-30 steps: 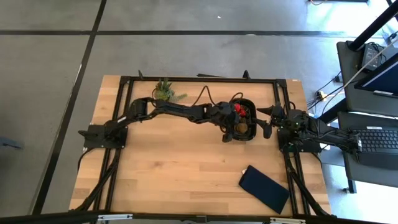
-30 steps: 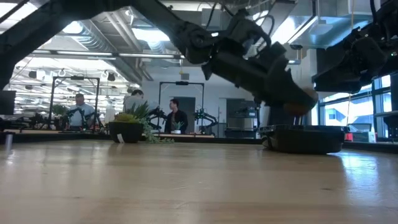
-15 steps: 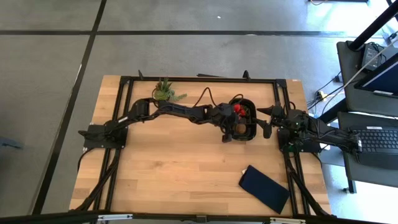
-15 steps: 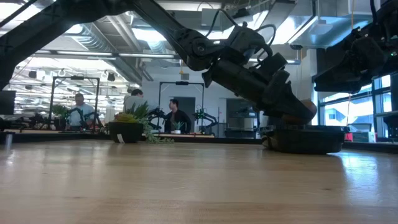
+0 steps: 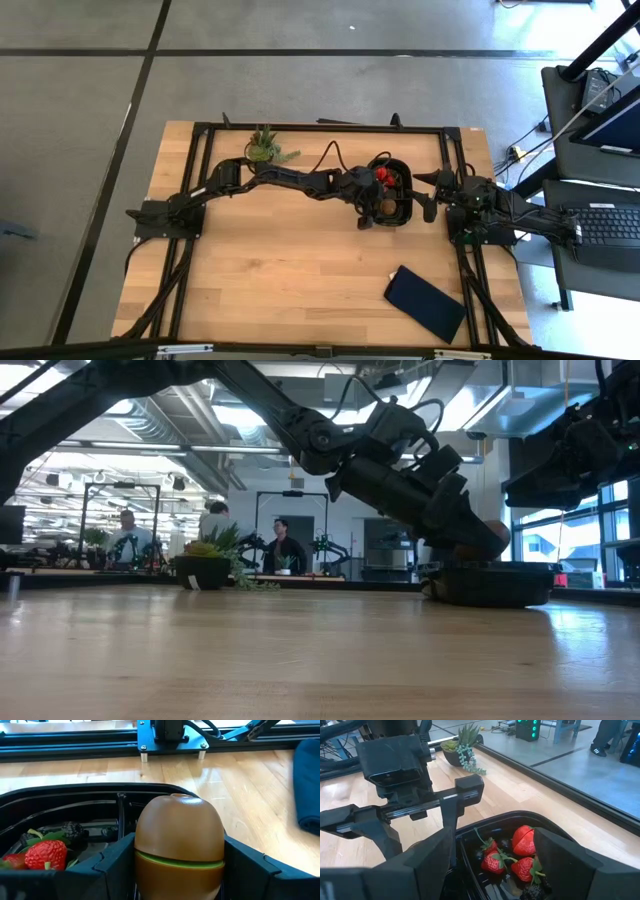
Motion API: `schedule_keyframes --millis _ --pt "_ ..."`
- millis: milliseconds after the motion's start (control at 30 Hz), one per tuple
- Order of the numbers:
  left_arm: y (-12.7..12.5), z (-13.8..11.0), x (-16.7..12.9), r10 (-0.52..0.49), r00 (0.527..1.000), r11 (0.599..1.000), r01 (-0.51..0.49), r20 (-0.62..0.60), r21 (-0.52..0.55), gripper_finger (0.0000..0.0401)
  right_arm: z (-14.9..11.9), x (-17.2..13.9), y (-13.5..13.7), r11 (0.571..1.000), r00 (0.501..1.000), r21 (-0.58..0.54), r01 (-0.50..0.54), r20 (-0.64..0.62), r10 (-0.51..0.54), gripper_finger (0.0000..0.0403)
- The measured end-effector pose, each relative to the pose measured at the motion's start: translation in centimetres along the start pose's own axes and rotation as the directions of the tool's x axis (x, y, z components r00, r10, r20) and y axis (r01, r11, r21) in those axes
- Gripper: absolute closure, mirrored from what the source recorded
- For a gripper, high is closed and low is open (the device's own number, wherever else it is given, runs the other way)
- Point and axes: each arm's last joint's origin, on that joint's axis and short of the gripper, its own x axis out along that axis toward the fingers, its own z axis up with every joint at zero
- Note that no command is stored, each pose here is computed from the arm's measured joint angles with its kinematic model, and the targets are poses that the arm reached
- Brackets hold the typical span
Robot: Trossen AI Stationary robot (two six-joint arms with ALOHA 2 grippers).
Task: Pick and placing Produce into tupperware
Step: Put the brown kiwi into the black bin, then return to Home Position
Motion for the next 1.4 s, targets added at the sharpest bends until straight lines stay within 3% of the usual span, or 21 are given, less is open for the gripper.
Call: schedule_keyframes --millis 500,867,1067,1167,1400 --pt "0.0 0.1 0.0 0.002 1.000 1.000 -0.002 0.011 0.003 0.0153 0.0 0.0 0.0 1.000 1.000 0.000 0.000 0.000 0.000 0.0121" --pt "0.0 0.1 0.0 0.002 1.000 1.000 -0.002 0.011 0.003 0.0111 0.0 0.0 0.0 1.000 1.000 0.000 0.000 0.000 0.000 0.0121" --pt "0.1 0.2 -0.1 0.002 1.000 1.000 -0.002 0.006 0.011 0.0107 0.0 0.0 0.0 1.000 1.000 0.000 0.000 0.000 0.000 0.0121" --pt "0.9 1.0 -1.4 0.008 1.000 1.000 -0.007 -0.023 0.026 0.0110 0.0 0.0 0.0 1.000 1.000 0.000 0.000 0.000 0.000 0.0121" --pt "5.2 5.3 -8.1 0.008 0.999 0.999 -0.006 -0.031 0.039 0.0105 0.0 0.0 0.0 1.000 1.000 0.000 0.000 0.000 0.000 0.0121"
